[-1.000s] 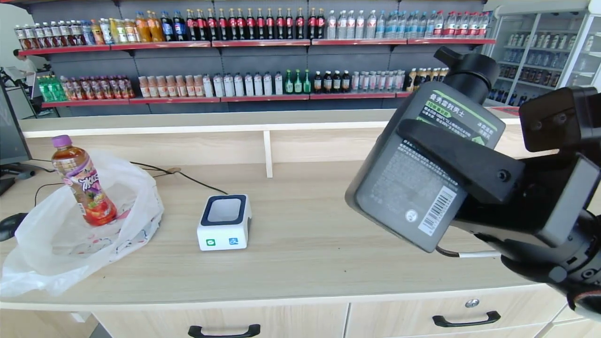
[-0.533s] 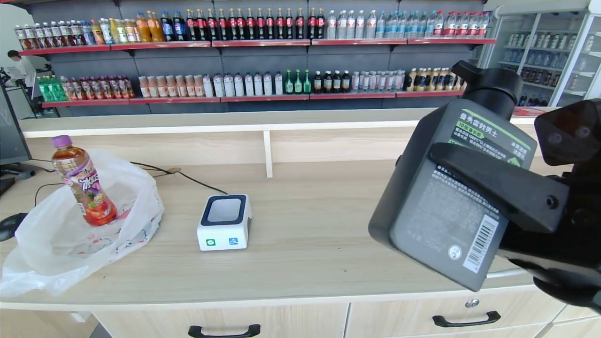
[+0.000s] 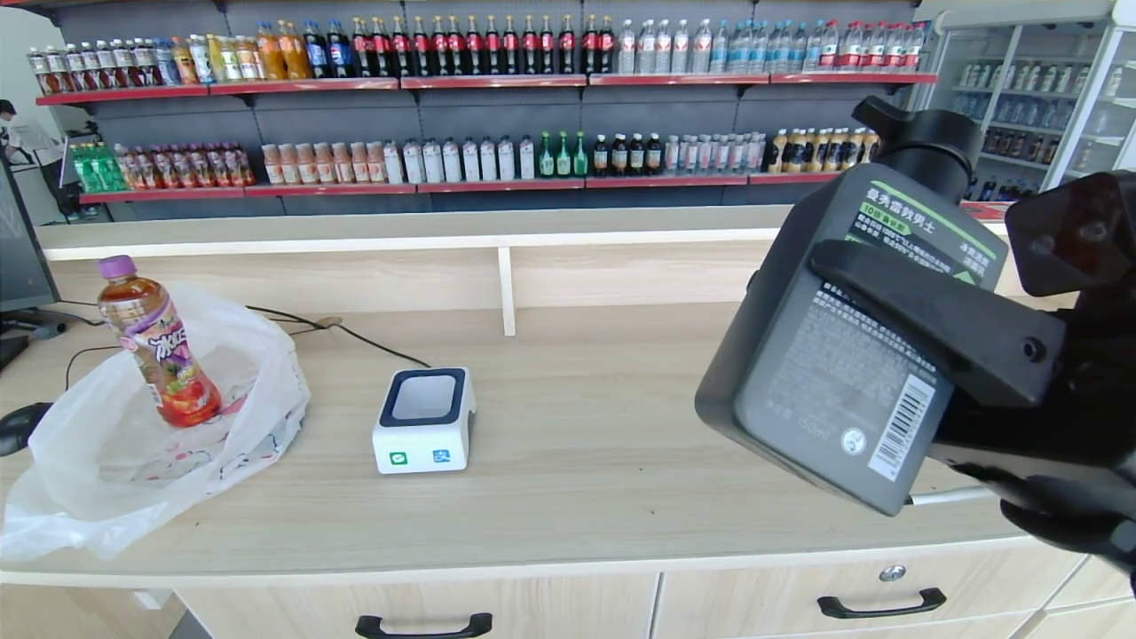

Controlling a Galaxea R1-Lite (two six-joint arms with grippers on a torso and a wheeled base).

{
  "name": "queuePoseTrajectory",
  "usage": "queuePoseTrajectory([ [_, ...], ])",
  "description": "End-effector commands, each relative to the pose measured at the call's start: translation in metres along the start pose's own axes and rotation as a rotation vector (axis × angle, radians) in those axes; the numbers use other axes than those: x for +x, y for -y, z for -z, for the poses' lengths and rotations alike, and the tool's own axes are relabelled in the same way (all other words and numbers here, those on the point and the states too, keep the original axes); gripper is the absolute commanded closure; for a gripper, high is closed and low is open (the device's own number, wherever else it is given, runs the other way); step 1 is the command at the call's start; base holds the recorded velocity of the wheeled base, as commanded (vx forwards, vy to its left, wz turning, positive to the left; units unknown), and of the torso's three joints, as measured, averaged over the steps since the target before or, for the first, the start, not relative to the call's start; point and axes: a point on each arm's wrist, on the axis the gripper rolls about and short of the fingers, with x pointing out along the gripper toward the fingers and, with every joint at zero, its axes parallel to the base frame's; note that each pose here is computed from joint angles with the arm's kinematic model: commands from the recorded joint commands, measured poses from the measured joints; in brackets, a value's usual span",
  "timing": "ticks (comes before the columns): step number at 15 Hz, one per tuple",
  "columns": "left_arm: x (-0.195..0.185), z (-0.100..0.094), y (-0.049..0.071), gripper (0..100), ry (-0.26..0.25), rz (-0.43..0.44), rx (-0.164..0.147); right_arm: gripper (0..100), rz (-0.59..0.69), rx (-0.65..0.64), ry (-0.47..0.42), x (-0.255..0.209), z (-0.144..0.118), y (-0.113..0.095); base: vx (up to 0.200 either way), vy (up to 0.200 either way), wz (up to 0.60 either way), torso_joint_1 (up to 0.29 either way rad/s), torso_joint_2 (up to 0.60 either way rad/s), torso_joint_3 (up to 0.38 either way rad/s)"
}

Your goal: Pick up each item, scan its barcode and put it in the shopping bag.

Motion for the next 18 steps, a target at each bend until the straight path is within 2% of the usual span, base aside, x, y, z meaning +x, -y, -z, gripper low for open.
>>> queuePoseTrajectory([
  [1,0.000,0.000,0.000,100,0.001,0.000,0.000,100,0.004,-0.001,-0.002,0.000,0.001,0.002,0.000,0.000,0.00,0.000,0.00,0.000],
  [4,0.000,0.000,0.000,100,0.001,0.000,0.000,100,0.050,-0.121,-0.012,-0.006,0.004,0.010,0.000,0.000,0.00,0.000,0.00,0.000],
  [5,0.000,0.000,0.000,100,0.001,0.000,0.000,100,0.050,-0.126,-0.012,-0.006,0.004,0.010,0.000,0.000,0.00,0.000,0.00,0.000],
  [7,0.000,0.000,0.000,100,-0.001,0.000,0.000,100,0.101,-0.202,-0.046,-0.010,0.011,0.023,0.000,0.000,0.00,0.000,0.00,0.000],
  [10,0.000,0.000,0.000,100,0.001,0.000,0.000,100,0.237,-0.320,-0.077,-0.016,0.012,0.064,0.000,0.000,0.00,0.000,0.00,0.000],
  [13,0.000,0.000,0.000,100,0.001,0.000,0.000,100,0.299,-0.388,-0.120,-0.021,0.018,0.083,0.000,0.000,0.00,0.000,0.00,0.000],
  [16,0.000,0.000,0.000,100,0.001,0.000,0.000,100,0.471,-0.608,-0.186,-0.054,0.013,0.114,0.000,0.000,0.00,0.000,0.00,0.000],
  [18,0.000,0.000,0.000,100,0.001,0.000,0.000,100,0.511,-0.744,-0.186,-0.060,0.001,0.119,0.000,0.000,0.00,0.000,0.00,0.000],
])
